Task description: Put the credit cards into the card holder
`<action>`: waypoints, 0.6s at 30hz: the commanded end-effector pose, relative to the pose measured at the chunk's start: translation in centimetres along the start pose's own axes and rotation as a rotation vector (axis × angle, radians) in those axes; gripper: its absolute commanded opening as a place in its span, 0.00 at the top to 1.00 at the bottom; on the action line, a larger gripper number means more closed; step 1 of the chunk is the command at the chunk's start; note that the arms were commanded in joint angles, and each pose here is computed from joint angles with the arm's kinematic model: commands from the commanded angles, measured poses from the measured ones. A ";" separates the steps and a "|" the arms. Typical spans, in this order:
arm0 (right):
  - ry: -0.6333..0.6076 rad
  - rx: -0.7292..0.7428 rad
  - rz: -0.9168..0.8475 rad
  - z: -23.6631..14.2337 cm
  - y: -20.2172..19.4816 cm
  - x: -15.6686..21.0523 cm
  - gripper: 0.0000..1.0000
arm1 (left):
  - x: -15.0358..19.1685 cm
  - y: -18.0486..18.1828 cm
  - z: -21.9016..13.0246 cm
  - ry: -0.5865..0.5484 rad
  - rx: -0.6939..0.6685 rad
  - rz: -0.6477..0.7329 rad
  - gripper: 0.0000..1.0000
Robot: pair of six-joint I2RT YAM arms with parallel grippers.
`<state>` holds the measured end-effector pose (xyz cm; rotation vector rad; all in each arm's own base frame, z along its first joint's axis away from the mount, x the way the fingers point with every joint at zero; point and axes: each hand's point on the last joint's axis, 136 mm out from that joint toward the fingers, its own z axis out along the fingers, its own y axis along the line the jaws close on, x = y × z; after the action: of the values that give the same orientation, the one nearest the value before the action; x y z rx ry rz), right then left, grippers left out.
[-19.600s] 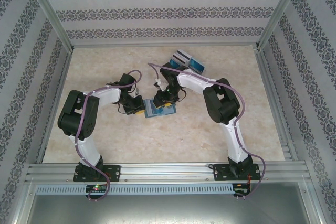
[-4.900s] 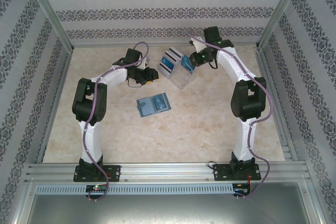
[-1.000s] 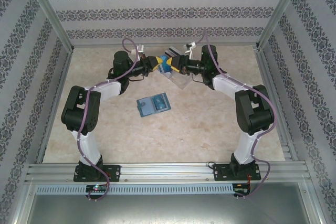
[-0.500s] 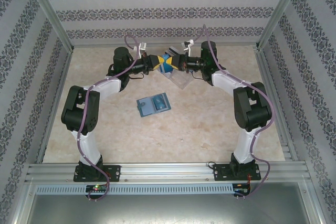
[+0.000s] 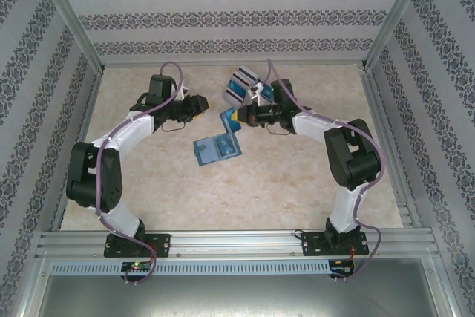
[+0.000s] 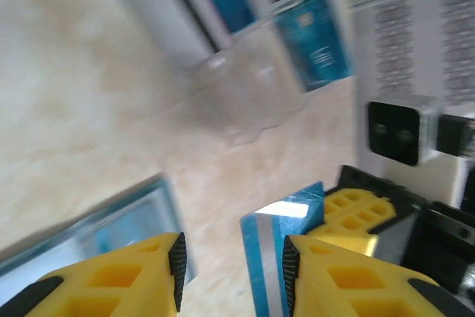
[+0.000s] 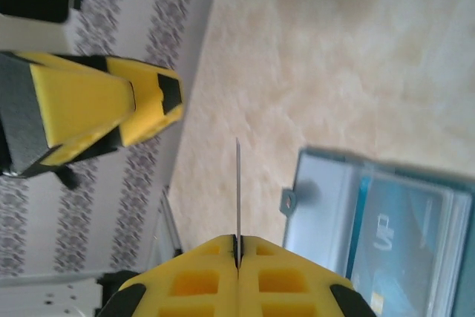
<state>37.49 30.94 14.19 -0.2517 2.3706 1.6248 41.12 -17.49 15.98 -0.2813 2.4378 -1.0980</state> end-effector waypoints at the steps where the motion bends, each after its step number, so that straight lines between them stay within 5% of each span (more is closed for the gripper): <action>1: 0.046 0.055 -0.075 2.2 -1.2 2.0 1.00 | 5.9 7.9 -1.1 0.143 -0.315 -0.030 0.61; 9: 0.082 0.127 -0.072 5.0 -4.4 3.8 1.00 | 8.6 12.3 -1.1 0.159 -0.443 -0.088 0.67; 18: 0.085 0.155 -0.054 5.4 -6.2 4.1 1.00 | 9.0 13.2 1.3 0.177 -0.391 -0.131 0.68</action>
<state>35.74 33.67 6.44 -0.3384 2.5176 1.4388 33.33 -12.55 3.11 -0.4832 2.8312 -0.6895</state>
